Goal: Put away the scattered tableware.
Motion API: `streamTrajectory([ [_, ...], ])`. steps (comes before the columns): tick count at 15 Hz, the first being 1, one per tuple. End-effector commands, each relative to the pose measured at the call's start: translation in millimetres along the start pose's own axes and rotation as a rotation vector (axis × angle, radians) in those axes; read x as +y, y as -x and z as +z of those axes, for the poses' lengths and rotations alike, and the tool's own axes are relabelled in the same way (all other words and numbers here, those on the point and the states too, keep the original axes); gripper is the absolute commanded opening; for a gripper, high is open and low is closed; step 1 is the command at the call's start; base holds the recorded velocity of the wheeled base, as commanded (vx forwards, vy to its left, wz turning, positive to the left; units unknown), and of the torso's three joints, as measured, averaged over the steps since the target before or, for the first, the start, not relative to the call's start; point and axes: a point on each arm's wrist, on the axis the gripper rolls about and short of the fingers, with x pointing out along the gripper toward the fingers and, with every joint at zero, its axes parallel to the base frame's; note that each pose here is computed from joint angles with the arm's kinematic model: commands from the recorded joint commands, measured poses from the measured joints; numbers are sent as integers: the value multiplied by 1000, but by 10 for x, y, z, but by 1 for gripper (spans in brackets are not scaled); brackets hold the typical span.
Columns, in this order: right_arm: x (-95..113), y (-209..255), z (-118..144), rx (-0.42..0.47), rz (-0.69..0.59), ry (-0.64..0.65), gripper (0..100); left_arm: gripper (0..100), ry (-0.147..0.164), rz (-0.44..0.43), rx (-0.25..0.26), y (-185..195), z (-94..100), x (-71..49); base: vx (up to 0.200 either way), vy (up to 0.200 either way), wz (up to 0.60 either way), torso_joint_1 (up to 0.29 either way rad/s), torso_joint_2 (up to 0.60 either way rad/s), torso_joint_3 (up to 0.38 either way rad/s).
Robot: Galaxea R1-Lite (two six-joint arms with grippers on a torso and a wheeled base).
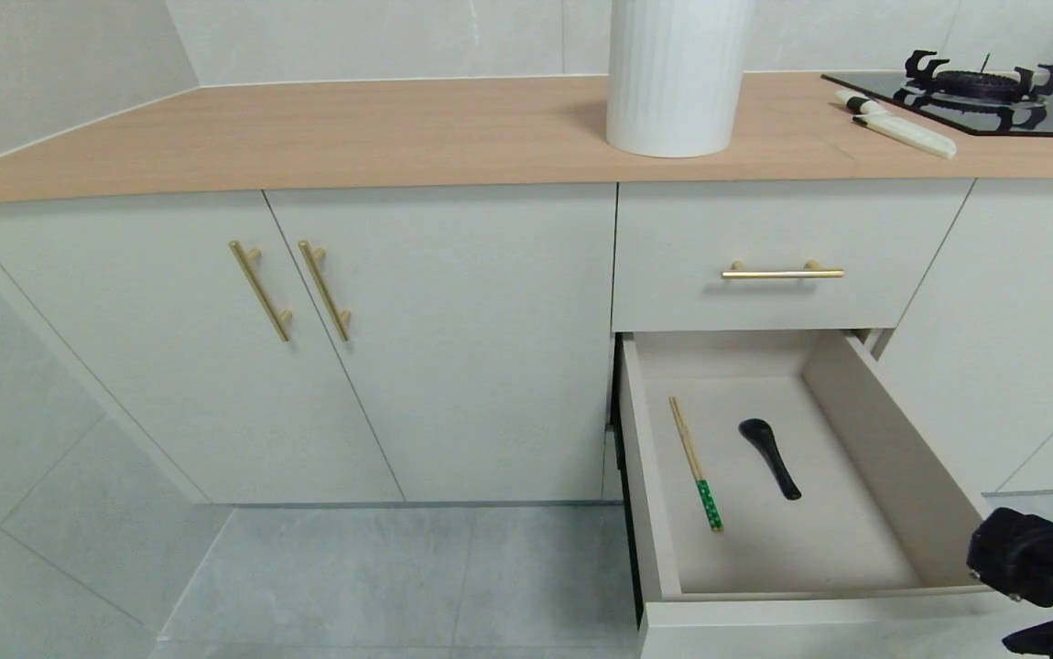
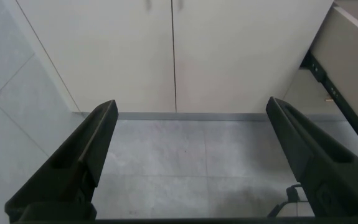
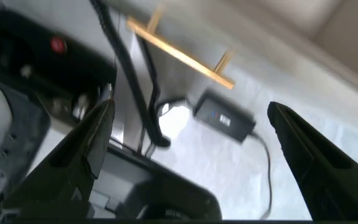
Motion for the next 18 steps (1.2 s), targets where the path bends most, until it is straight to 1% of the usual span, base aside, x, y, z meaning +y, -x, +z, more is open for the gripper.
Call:
streamTrajectory([
  [1,23,-222,74,95,7,-22,100,100,1,1,0,0,1,0,0,0,0,0,0,0],
  [3,29,-369,167,95,-3,-95,100,100,1,1,0,0,1,0,0,0,0,0,0,0],
  [4,31,-433,220,78,-7,-142,100,100,1,1,0,0,1,0,0,0,0,0,0,0],
  [8,11,-532,364,-14,-101,-260,100,100,1,1,0,0,1,0,0,0,0,0,0,0],
  [9,9,-537,387,-32,-106,-274,100,100,1,1,0,0,1,0,0,0,0,0,0,0],
  [10,1,-553,442,-74,-116,-304,100,100,1,1,0,0,1,0,0,0,0,0,0,0],
  [14,-56,-773,676,-173,-199,-347,100,100,1,1,0,0,1,0,0,0,0,0,0,0],
  [18,-220,-933,952,-194,-232,-395,100,100,1,1,0,0,1,0,0,0,0,0,0,0],
])
